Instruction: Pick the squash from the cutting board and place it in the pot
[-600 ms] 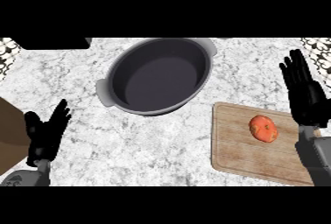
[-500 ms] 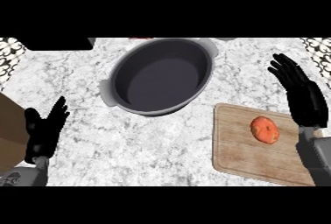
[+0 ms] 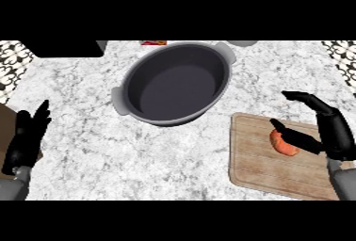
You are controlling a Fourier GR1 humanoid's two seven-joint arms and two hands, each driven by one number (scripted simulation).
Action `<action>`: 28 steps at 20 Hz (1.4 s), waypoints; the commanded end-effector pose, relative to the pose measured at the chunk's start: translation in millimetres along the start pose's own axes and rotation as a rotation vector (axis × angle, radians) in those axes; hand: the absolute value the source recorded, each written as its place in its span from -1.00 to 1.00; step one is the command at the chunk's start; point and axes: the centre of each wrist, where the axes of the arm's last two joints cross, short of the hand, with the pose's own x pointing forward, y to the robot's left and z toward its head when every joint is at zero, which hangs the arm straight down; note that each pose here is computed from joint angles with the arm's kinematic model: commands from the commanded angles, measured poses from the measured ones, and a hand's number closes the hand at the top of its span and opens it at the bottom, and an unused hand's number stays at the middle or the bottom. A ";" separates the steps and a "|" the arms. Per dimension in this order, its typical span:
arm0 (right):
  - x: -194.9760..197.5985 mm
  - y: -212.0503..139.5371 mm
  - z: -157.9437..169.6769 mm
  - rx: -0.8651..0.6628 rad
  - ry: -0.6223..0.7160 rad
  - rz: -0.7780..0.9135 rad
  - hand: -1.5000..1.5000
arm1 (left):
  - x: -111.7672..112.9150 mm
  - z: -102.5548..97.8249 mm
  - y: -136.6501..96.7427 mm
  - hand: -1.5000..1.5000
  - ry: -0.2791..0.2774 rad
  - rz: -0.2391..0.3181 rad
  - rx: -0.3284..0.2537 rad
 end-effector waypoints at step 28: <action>105.0 -54.2 26.4 0.640 0.433 0.757 -1.00 | 20.2 8.5 6.4 0.00 0.027 -0.042 -0.003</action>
